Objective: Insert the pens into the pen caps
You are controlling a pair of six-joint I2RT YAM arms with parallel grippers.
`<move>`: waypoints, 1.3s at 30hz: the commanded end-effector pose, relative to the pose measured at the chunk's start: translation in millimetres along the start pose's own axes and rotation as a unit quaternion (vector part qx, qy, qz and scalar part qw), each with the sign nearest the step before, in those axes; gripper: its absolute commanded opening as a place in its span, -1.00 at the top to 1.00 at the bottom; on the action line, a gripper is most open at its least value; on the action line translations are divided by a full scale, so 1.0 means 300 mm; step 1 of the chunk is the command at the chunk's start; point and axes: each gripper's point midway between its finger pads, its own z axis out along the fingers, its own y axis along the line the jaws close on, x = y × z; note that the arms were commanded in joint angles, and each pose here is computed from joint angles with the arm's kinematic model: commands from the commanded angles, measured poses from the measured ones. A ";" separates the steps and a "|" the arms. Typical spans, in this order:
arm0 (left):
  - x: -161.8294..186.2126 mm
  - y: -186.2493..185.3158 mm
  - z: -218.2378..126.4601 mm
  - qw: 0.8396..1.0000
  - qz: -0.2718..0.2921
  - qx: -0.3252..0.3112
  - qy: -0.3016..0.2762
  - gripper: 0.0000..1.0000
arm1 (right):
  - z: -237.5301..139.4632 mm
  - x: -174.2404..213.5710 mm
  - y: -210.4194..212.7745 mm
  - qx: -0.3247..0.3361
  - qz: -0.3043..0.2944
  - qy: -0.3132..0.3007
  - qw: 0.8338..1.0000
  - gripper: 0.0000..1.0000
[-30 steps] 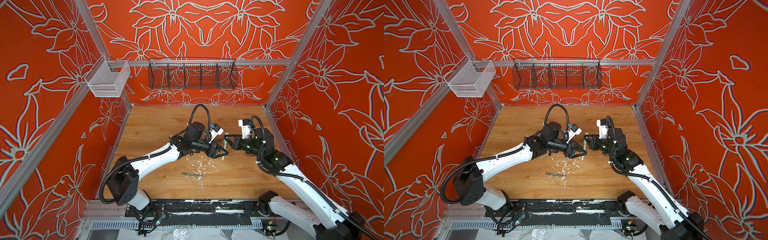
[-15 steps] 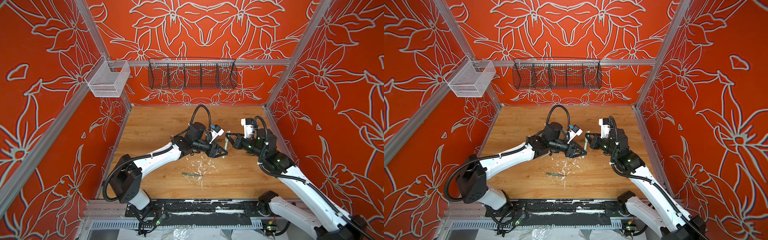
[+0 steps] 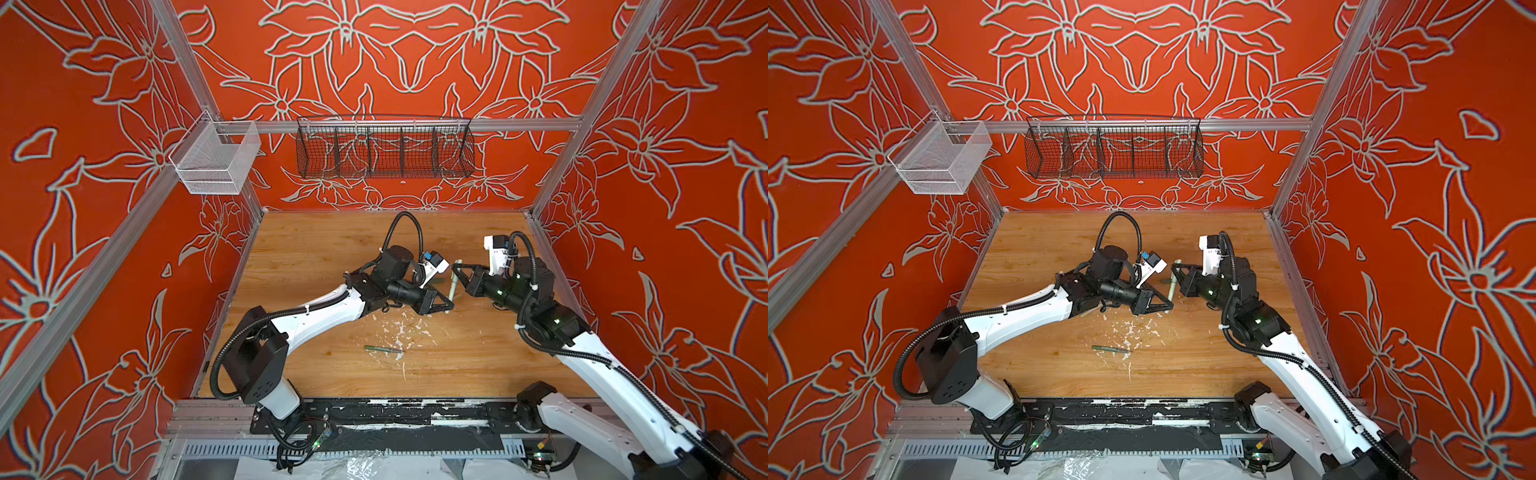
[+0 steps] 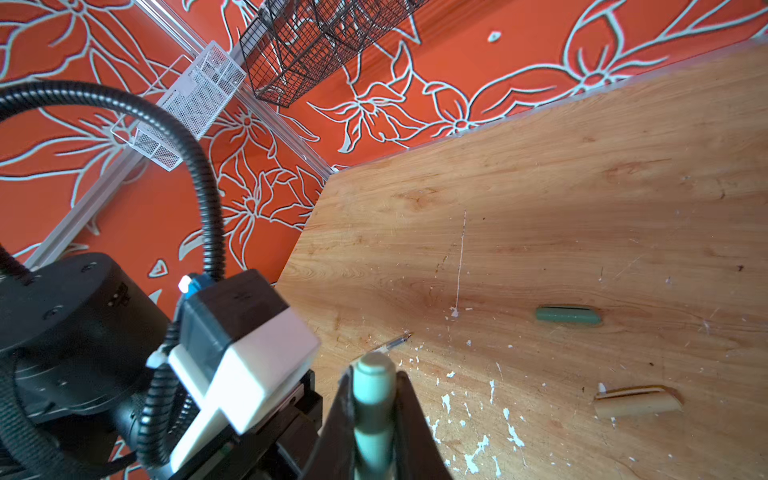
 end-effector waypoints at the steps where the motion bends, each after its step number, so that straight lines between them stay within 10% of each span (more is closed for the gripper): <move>1: -0.044 -0.004 0.004 1.000 0.008 -0.012 -0.009 1.00 | -0.014 -0.020 0.015 -0.008 -0.010 -0.013 1.000 1.00; 23: -0.566 0.075 -0.153 0.981 0.049 -0.061 -0.176 1.00 | -0.038 0.205 -0.027 -0.055 -0.008 0.049 0.997 1.00; 32: -0.465 0.086 -0.190 0.986 0.039 -0.101 -0.123 1.00 | -0.062 0.123 -0.140 0.081 -0.015 0.028 0.996 1.00; 36: -0.314 0.149 -0.256 0.979 0.030 -0.183 -0.090 0.12 | -0.014 0.104 -0.176 0.126 -0.050 0.076 0.988 1.00; 39: -0.197 0.189 -0.334 0.965 0.021 -0.247 -0.085 -0.17 | 0.019 0.063 -0.195 0.156 -0.088 0.112 0.977 1.00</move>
